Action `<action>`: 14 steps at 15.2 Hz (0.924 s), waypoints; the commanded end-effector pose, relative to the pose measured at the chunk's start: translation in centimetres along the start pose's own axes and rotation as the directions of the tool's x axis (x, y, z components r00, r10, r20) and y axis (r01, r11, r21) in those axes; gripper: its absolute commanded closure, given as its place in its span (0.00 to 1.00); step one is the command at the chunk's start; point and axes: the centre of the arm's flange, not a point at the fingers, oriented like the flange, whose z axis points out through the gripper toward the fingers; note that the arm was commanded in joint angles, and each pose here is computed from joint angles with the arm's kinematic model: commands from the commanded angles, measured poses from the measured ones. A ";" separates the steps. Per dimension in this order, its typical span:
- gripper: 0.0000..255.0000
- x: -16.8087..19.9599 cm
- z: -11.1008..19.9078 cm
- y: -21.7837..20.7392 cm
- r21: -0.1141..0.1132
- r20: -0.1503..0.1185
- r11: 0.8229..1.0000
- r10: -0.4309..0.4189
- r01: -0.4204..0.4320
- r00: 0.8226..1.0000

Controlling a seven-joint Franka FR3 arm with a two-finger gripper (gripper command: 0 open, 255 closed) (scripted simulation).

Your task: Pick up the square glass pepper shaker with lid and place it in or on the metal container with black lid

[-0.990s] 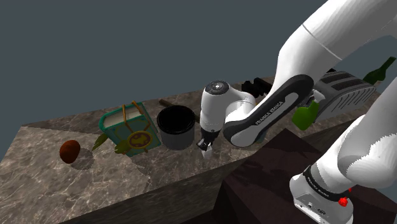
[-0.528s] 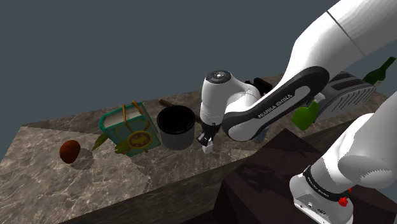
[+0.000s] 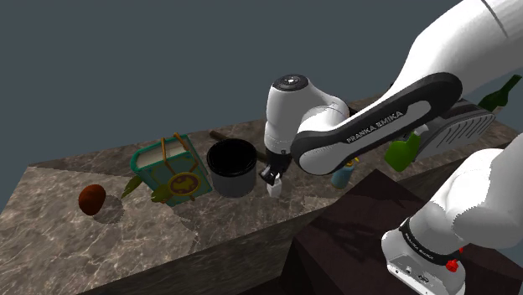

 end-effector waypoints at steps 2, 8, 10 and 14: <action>1.00 0.1 -1.6 0.1 0.000 0.001 1.000 0.000 0.000 1.000; 1.00 0.3 -4.7 0.3 0.000 0.001 1.000 0.000 0.000 1.000; 1.00 0.3 -5.8 0.3 0.000 0.001 1.000 0.000 0.000 1.000; 1.00 0.5 -7.9 0.5 0.000 0.001 1.000 0.000 0.000 1.000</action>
